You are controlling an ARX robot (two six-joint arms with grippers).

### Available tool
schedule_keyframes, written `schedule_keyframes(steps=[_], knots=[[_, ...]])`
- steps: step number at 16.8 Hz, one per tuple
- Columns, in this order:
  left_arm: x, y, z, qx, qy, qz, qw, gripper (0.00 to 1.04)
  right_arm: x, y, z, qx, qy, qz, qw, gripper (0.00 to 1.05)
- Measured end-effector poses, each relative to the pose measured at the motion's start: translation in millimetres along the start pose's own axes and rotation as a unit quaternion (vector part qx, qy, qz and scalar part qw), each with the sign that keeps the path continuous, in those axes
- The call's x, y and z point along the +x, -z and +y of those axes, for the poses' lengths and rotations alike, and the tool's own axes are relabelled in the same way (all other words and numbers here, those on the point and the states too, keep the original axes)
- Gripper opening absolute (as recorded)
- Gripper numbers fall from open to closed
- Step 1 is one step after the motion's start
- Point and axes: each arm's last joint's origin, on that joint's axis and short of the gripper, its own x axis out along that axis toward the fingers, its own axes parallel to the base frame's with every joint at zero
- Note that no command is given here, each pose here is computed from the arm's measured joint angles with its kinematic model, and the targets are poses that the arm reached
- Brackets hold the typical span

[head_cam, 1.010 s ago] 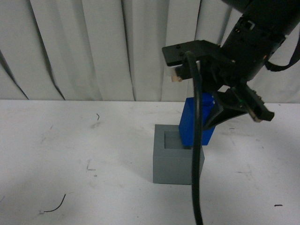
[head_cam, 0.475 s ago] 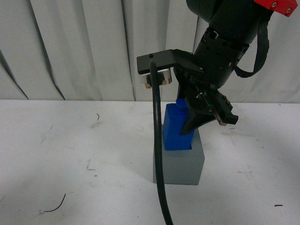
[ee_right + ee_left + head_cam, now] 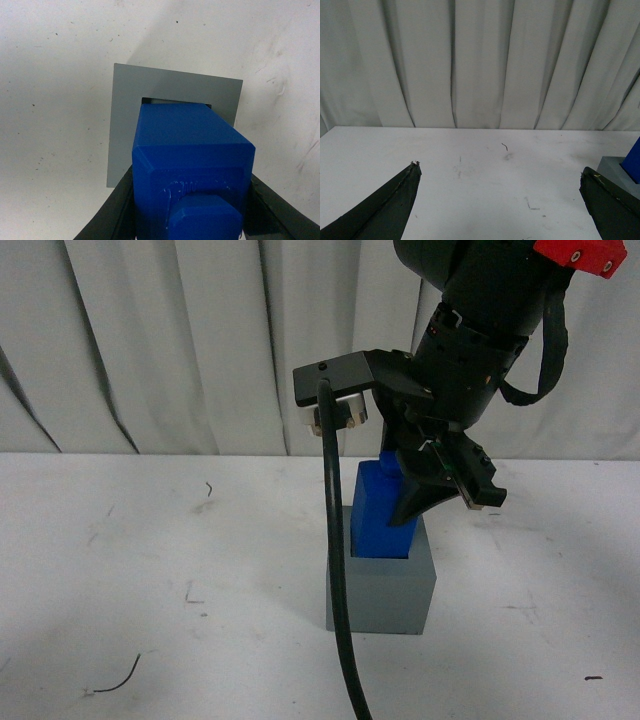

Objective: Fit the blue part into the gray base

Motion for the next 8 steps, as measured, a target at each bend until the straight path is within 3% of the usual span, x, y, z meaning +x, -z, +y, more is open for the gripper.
schedule_keyframes(steps=[8], knots=[[0.0, 0.0, 0.0, 0.0, 0.0, 0.0, 1.0, 0.98, -0.4, 3.6, 2.7, 0.017, -0.003, 0.003, 1.0, 0.47]])
